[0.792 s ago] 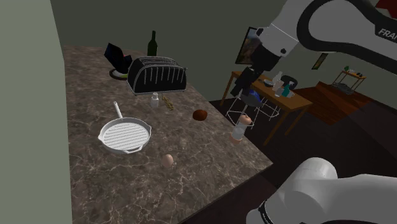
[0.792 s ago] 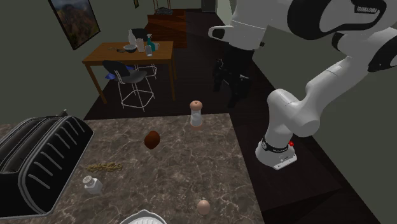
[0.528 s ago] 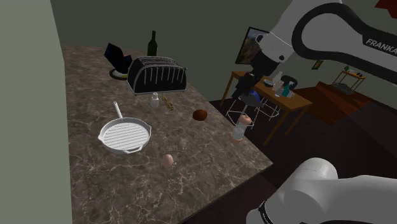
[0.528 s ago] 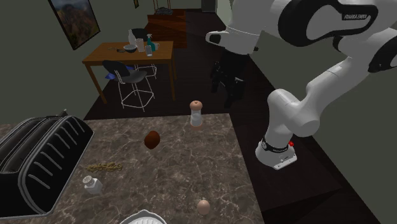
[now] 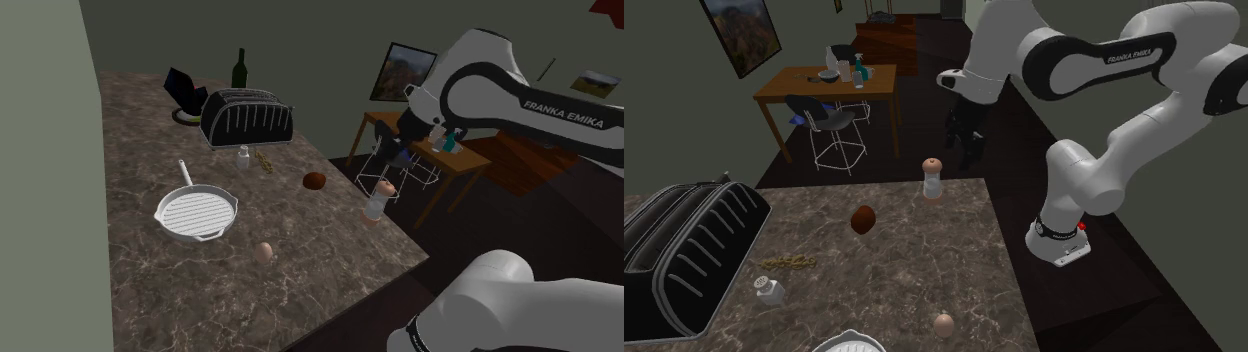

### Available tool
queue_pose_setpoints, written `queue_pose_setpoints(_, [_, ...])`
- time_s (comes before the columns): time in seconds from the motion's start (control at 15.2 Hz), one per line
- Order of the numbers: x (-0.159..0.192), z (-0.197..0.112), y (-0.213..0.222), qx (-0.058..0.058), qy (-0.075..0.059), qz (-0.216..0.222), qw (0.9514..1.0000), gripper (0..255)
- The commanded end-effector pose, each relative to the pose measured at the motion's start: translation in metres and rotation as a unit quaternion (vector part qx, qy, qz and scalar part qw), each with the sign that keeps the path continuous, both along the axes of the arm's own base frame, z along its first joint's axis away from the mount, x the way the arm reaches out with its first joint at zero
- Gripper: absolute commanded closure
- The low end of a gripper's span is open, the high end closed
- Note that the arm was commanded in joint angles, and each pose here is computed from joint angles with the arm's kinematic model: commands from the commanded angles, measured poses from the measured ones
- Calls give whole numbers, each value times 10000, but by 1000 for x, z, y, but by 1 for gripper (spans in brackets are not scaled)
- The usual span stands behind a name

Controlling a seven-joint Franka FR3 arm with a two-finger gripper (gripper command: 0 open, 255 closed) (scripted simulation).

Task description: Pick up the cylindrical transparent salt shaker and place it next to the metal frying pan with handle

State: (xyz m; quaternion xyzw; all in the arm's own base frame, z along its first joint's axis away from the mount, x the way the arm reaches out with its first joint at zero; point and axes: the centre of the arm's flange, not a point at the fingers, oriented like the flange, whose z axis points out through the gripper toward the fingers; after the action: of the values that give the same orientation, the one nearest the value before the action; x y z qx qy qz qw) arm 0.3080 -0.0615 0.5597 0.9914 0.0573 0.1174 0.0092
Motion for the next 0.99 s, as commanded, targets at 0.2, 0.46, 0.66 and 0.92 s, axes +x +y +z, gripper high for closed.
queue_pose_setpoints(0.2, [-2,-42,-50,-124,-32,-141,9998,0])
queue_pose_setpoints(0.46, [-3,-74,-89,-219,-55,-257,9994,0])
queue_pose_setpoints(0.66, [-5,-97,-119,-291,-71,-344,9990,0])
queue_pose_setpoints(0.92, [-7,-126,-159,-386,-93,-460,9982,0])
